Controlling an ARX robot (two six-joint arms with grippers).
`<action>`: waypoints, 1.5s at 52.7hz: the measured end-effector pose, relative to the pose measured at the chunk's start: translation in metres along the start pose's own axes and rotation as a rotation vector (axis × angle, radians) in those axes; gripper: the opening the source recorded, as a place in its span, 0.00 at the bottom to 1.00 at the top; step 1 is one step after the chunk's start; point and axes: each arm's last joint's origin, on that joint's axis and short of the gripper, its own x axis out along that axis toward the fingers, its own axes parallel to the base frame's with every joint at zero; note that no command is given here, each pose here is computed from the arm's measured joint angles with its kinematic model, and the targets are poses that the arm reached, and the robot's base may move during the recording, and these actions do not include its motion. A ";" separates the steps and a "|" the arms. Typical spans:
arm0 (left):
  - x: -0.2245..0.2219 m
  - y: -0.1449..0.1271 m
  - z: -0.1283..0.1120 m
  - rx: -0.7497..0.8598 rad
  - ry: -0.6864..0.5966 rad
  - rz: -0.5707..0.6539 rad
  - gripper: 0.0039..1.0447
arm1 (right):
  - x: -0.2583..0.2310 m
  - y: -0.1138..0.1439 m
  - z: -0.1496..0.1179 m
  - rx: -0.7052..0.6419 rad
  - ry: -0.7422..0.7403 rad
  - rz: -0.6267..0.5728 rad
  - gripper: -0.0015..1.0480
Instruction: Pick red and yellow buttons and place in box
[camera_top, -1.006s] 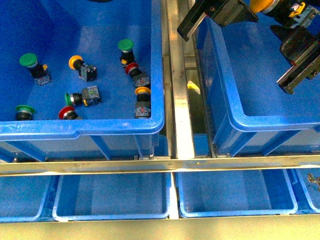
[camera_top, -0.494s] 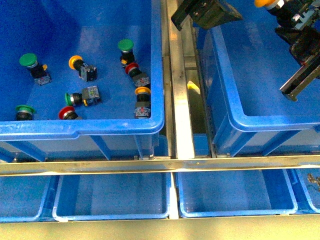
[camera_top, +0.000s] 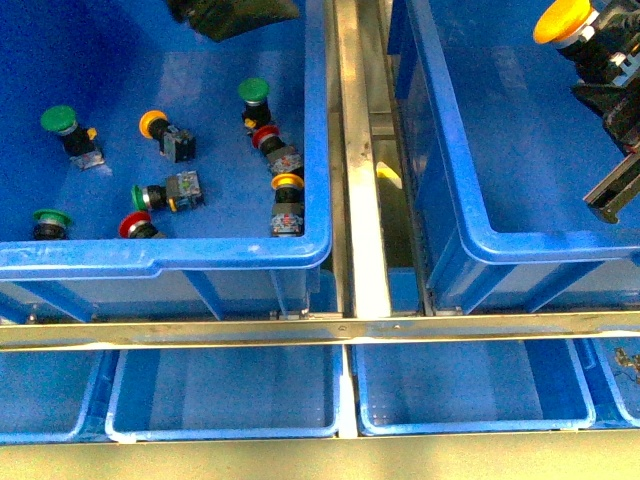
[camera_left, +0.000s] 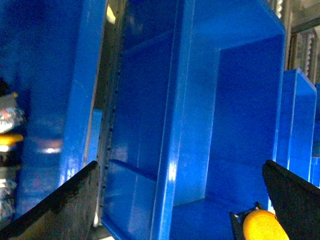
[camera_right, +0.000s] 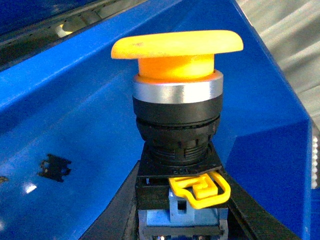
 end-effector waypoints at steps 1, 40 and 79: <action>-0.003 0.005 -0.001 0.009 -0.008 0.020 0.93 | -0.001 0.000 0.000 0.002 -0.001 0.001 0.26; -0.242 0.138 -0.101 0.594 -0.694 0.338 0.49 | -0.067 -0.057 0.006 0.208 0.082 -0.067 0.26; -0.245 0.127 -0.147 0.621 -0.718 0.320 0.02 | -0.107 -0.058 0.002 0.333 0.132 -0.117 0.26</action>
